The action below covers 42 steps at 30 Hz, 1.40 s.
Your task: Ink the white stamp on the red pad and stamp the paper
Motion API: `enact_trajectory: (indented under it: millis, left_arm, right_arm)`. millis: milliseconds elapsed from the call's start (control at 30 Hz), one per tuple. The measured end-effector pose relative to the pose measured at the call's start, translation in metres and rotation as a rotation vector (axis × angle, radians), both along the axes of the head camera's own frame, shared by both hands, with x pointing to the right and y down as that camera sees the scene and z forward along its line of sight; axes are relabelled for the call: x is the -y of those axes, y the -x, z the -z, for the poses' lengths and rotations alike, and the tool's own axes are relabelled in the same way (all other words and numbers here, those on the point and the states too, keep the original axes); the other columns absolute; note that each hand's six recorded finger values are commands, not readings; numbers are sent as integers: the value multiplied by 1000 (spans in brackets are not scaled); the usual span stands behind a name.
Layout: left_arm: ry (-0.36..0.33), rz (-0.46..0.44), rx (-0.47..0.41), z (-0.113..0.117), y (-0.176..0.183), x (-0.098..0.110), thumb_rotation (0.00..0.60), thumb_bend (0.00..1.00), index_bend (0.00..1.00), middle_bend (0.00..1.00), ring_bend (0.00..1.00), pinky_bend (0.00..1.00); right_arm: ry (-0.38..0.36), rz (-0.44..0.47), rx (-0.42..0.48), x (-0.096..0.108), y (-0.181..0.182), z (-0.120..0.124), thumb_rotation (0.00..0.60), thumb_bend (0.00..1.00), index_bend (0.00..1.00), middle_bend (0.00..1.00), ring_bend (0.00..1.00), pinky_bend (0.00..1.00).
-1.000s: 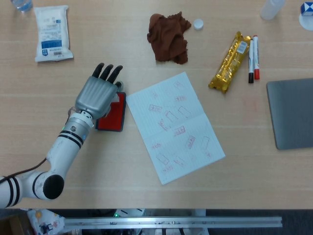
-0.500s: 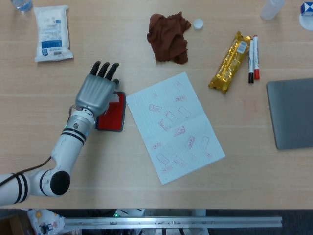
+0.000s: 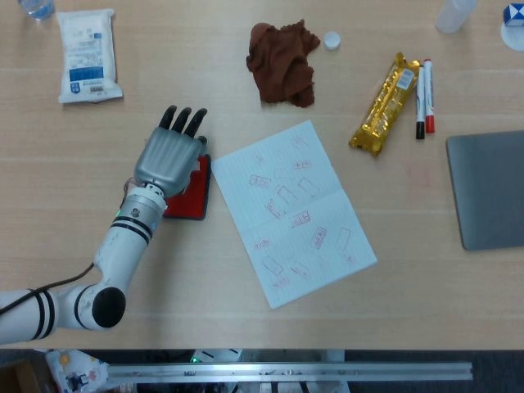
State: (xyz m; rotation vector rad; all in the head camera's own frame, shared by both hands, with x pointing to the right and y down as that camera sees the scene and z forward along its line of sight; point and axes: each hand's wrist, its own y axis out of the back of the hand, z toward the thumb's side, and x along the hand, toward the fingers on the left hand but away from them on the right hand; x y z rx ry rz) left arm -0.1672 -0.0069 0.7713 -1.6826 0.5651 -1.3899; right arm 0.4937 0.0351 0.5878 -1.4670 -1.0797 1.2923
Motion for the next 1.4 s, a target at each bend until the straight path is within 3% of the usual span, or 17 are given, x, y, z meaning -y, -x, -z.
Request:
enact_trajectory:
  millis: [867,1400]
  left_arm:
    - [8,10,61,-2,13,-6,600,269,396,28,0,5]
    - [-8,34,2,-1,-5,3,600,269,453,39,0,5]
  right_arm:
    - [-3,-13,6,-5,-6,1,600,219,399,468,330,352]
    - [-3,-24,2,-7,-10,3,600,219,399,468,330,352]
